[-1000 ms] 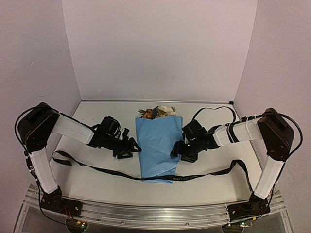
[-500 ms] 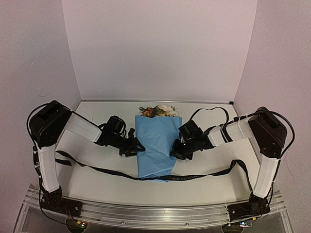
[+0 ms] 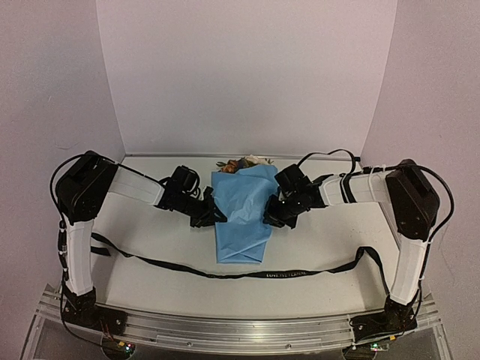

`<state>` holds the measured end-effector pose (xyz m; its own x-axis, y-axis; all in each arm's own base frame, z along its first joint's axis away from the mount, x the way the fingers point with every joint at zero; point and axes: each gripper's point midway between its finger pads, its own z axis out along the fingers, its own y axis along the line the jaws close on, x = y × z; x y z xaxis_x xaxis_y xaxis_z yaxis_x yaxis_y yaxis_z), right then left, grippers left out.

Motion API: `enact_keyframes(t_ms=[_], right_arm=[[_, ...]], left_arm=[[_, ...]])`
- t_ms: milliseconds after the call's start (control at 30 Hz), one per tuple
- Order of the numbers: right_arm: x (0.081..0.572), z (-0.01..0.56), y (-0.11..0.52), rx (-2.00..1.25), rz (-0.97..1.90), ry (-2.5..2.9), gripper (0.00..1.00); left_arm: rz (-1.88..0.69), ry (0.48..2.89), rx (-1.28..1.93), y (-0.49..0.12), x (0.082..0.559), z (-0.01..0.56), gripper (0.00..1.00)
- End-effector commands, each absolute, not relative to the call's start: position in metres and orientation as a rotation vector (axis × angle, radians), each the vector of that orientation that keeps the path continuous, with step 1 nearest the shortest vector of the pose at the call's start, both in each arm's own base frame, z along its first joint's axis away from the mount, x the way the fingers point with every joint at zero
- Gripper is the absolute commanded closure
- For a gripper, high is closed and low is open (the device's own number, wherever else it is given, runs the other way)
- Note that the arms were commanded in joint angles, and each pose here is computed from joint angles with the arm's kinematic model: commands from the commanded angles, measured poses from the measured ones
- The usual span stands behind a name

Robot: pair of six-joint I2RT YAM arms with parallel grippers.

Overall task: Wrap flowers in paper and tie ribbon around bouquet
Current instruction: Place the folded bouquet on the ribbon.

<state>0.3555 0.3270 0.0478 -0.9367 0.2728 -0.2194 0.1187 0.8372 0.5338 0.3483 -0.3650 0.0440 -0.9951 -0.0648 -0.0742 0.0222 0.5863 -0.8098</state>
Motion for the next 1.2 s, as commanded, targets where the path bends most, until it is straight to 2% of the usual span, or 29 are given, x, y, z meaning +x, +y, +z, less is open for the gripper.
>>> enact_keyframes(t_ms=[0, 267, 900, 1033, 1100, 1167], right_arm=[[0.343, 0.056, 0.319, 0.358, 0.709, 2.807, 1.00], [0.327, 0.064, 0.314, 0.453, 0.706, 2.864, 1.00], [0.276, 0.053, 0.303, 0.430, 0.584, 2.919, 1.00], [0.265, 0.049, 0.299, 0.412, 0.536, 2.911, 1.00], [0.263, 0.049, 0.297, 0.408, 0.531, 2.909, 1.00], [0.261, 0.050, 0.295, 0.389, 0.526, 2.906, 0.93]], left_arm=[[-1.497, 2.704, -0.033, -0.376, 0.346, 0.070, 0.93], [-1.573, 2.739, -0.105, -0.372, 0.328, 0.082, 1.00], [-1.498, 2.828, -0.139, -0.356, 0.263, 0.070, 1.00], [-1.456, 2.835, -0.182, -0.349, 0.260, 0.063, 0.93], [-1.425, 2.832, -0.213, -0.345, 0.260, 0.061, 0.81], [-1.397, 2.815, -0.227, -0.341, 0.262, 0.065, 0.68]])
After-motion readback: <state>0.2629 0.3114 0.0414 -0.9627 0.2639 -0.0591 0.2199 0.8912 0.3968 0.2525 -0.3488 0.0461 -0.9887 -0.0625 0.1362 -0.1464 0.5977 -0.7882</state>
